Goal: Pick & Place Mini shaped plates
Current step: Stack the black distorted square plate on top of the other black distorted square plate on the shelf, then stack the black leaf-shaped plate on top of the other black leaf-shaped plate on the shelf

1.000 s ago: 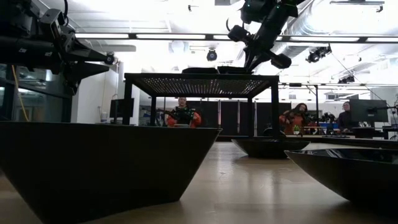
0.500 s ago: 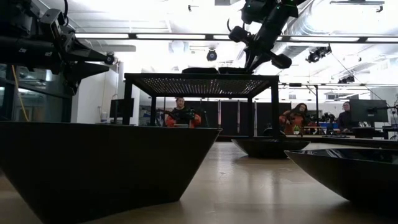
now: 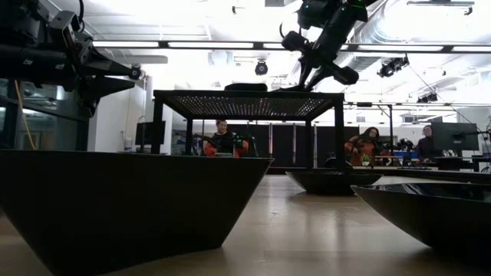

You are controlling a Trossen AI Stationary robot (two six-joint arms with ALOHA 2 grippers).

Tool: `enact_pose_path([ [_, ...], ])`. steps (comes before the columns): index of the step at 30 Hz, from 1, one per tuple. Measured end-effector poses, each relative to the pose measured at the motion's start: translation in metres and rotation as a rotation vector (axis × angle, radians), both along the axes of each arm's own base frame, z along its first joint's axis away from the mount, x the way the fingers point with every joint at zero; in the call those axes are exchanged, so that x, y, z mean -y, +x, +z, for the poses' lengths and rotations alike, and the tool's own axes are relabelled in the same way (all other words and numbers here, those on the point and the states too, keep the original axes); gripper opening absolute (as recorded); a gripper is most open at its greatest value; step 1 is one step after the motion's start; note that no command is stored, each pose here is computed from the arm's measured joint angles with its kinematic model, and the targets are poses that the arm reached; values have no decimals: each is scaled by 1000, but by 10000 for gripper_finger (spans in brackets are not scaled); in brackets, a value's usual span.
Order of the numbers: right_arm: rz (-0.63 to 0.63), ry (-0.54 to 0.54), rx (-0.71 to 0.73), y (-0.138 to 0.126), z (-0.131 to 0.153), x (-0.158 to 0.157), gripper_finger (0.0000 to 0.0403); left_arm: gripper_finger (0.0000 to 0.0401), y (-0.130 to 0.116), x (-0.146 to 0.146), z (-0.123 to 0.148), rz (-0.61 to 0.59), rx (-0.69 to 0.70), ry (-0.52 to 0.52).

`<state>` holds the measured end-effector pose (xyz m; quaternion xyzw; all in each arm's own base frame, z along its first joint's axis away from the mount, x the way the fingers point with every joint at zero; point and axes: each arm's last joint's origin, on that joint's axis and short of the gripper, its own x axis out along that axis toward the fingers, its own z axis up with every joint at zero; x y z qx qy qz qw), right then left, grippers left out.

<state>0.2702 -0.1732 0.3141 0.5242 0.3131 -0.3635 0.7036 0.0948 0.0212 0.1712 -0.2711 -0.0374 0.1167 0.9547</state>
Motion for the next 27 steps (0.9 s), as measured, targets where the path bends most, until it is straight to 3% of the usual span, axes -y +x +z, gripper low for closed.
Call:
enact_pose_path([
  [18, 15, -53, 37, -10, 17, -7, 60, 124, 0, 0, 0, 0, 0, 0],
  [27, 126, -57, -3, -19, 27, -32, 60, 124, 0, 0, 0, 0, 0, 0],
])
